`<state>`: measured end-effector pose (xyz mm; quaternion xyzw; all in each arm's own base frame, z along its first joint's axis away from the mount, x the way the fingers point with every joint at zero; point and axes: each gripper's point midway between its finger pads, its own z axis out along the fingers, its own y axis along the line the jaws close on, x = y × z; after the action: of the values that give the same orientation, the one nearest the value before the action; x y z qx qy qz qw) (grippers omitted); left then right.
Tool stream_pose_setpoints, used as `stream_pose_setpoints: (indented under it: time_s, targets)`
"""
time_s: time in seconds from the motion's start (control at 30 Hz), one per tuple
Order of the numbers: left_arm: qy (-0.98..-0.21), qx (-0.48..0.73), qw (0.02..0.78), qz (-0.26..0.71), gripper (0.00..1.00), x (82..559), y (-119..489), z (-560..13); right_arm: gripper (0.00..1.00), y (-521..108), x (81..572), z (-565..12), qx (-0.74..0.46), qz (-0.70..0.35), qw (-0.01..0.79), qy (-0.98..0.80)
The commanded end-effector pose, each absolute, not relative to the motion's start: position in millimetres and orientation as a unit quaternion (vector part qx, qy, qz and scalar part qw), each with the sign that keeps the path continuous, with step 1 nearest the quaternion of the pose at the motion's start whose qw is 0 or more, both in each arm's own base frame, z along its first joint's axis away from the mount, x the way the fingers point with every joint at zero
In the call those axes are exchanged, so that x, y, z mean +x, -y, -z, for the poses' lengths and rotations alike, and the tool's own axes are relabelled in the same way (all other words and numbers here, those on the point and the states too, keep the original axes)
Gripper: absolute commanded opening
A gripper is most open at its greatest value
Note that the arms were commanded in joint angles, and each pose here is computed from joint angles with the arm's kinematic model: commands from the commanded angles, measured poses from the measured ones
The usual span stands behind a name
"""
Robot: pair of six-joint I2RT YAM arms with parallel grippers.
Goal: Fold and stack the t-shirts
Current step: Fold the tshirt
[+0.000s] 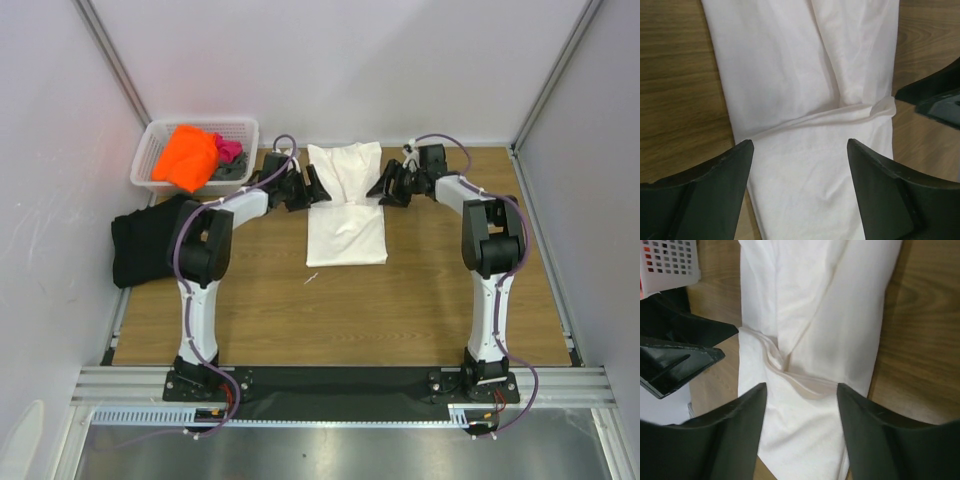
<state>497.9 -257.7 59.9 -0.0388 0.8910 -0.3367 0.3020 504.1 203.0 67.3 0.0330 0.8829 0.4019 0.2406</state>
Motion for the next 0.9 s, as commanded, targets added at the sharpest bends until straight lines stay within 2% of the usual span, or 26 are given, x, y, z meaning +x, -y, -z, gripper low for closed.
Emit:
stream_pose_setpoints:
  time_s: [0.0,0.1,0.17,0.23,0.27,0.37,0.4,0.47,0.53,0.57,0.63,0.7,0.87]
  targets:
    - [-0.878,0.002,0.38,0.29,0.83,512.8,239.2,-119.0,0.67,-201.9,531.0,-132.2,0.002,-0.403,0.323,-0.856]
    - [-0.877,0.008,0.404,0.26,0.85,508.0,229.7,-145.8,0.78,-199.2,525.4,-156.8,-0.012,-0.387,0.339,-0.858]
    - [-0.877,0.018,0.413,0.246,0.86,499.7,227.1,-161.6,0.82,-193.2,520.0,-167.8,-0.006,-0.364,0.345,-0.865]
    - [-0.877,0.027,0.414,0.241,0.86,489.1,233.2,-168.1,0.86,-189.2,501.6,-160.4,0.01,-0.352,0.317,-0.881]
    - [-0.874,0.03,0.419,0.244,0.86,485.5,236.6,-173.2,0.86,-189.8,492.4,-170.0,0.021,-0.352,0.316,-0.881]
    - [-0.863,0.028,0.424,0.272,0.86,473.8,254.7,-184.4,0.82,-192.2,458.9,-151.6,0.04,-0.346,0.274,-0.897]
    - [-0.864,0.023,0.42,0.277,0.86,472.5,261.9,-179.8,0.77,-197.7,446.2,-150.8,0.034,-0.332,0.269,-0.904]
    - [-0.864,0.023,0.41,0.293,0.86,473.9,271.6,-174.9,0.74,-199.5,428.1,-135.5,0.02,-0.304,0.252,-0.919]
    - [-0.861,0.017,0.385,0.332,0.86,473.1,287.8,-167.2,0.6,-209.7,406.6,-120.2,-0.002,-0.294,0.228,-0.928]
    - [-0.85,0.019,0.392,0.351,0.85,476.7,294.4,-172.0,0.58,-215.0,398.9,-116.1,-0.007,-0.304,0.216,-0.928]
    - [-0.846,0.017,0.377,0.376,0.85,474.0,306.3,-162.2,0.58,-226.1,393.0,-114.7,-0.01,-0.331,0.212,-0.919]
    - [-0.84,0.005,0.378,0.389,0.85,479.0,312.6,-159.1,0.61,-223.2,386.5,-98.2,-0.005,-0.323,0.205,-0.924]
    - [-0.849,-0.035,0.349,0.395,0.85,483.5,315.7,-122.6,0.62,-214.6,373.5,-61.8,-0.012,-0.297,0.177,-0.938]
